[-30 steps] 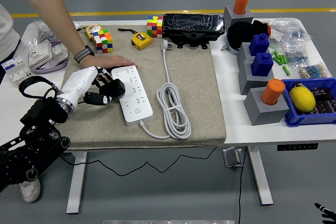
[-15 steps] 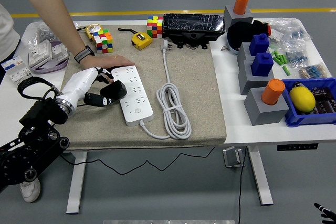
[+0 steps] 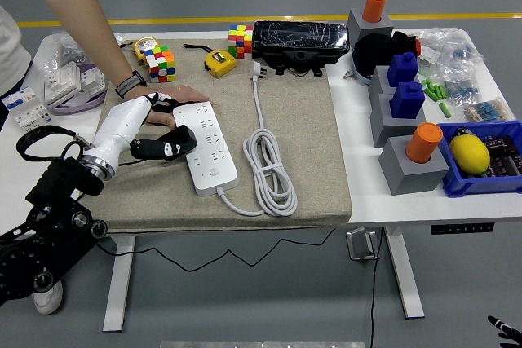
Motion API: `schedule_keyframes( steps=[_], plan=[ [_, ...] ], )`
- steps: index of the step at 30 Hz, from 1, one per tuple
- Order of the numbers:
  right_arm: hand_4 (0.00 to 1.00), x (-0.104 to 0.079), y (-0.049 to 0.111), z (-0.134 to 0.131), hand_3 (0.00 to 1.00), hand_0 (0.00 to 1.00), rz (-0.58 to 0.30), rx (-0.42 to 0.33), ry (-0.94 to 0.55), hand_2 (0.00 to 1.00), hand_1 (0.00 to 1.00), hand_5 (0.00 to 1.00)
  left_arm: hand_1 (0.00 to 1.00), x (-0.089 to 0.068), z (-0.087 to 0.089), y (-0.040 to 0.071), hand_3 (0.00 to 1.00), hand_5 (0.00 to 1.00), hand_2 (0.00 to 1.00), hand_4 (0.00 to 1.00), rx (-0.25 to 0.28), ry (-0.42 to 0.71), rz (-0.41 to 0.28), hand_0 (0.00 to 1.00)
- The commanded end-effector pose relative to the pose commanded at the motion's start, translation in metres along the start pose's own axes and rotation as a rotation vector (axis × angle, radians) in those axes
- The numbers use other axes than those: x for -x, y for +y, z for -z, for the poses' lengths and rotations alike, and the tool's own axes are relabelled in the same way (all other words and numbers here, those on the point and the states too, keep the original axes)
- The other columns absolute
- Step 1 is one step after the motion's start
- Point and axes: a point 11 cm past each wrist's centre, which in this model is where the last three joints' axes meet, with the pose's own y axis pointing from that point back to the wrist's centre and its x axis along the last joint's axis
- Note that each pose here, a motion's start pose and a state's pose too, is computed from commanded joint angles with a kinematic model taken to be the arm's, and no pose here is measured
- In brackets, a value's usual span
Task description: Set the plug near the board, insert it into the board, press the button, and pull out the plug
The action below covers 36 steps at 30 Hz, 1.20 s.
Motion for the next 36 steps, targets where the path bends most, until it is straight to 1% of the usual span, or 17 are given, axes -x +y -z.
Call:
schedule_keyframes(
  steps=[1,2,5,7,8,9,16,21,29,34,36],
  plan=[
    [0.989,0.0,0.0,0.0,0.552,0.649,0.0,0.001,0.0,0.629,0.647,0.543,0.692,0.002,-0.002,0.004,0.707,0.397,0.676,0.998,0.012,-0.014,-0.003,0.686],
    [0.989,0.0,0.0,0.0,0.552,0.65,0.0,0.001,0.0,0.629,0.647,0.543,0.692,0.004,-0.003,0.008,0.685,0.472,0.676,0.971,0.02,-0.026,-0.002,0.698],
    [0.989,0.001,0.0,0.0,0.552,0.65,0.0,0.0,-0.001,0.629,0.647,0.543,0.692,0.01,-0.005,0.014,0.685,0.472,0.676,0.971,0.025,-0.041,0.022,0.698],
    [0.989,0.001,0.0,0.0,0.552,0.65,0.0,-0.001,-0.001,0.629,0.647,0.543,0.692,0.015,-0.005,0.016,0.685,0.472,0.676,0.971,0.026,-0.039,0.041,0.698],
    [0.989,0.001,0.0,0.0,0.552,0.65,-0.001,-0.003,-0.001,0.629,0.647,0.543,0.674,0.017,-0.005,0.016,0.655,0.489,0.655,0.936,0.026,-0.038,0.05,0.695],
    [0.989,0.001,0.0,0.001,0.552,0.65,-0.002,-0.006,-0.002,0.629,0.647,0.543,0.674,0.019,-0.006,0.016,0.655,0.489,0.655,0.936,0.025,-0.036,0.058,0.695],
    [0.989,0.001,0.0,0.005,0.552,0.649,-0.003,-0.018,-0.001,0.627,0.646,0.542,0.682,0.029,-0.005,0.013,0.666,0.502,0.661,0.92,-0.002,-0.033,0.111,0.698],
    [0.989,0.001,0.0,0.003,0.552,0.648,-0.002,-0.016,0.0,0.626,0.646,0.543,0.681,0.034,-0.005,0.011,0.67,0.508,0.661,0.915,-0.011,-0.027,0.132,0.7],
    [0.989,0.001,0.0,0.003,0.552,0.648,-0.005,-0.016,0.0,0.625,0.645,0.543,0.679,0.034,-0.013,0.006,0.67,0.516,0.657,0.909,0.007,-0.013,0.134,0.7],
    [0.989,0.002,0.0,0.004,0.551,0.649,-0.003,-0.02,-0.002,0.626,0.646,0.542,0.681,0.035,-0.015,0.005,0.671,0.518,0.656,0.907,0.009,-0.007,0.142,0.701],
    [0.989,0.001,0.0,0.005,0.551,0.649,-0.004,-0.021,-0.003,0.626,0.646,0.542,0.681,0.034,-0.017,0.005,0.671,0.518,0.656,0.907,0.023,-0.004,0.129,0.701]
  ],
)
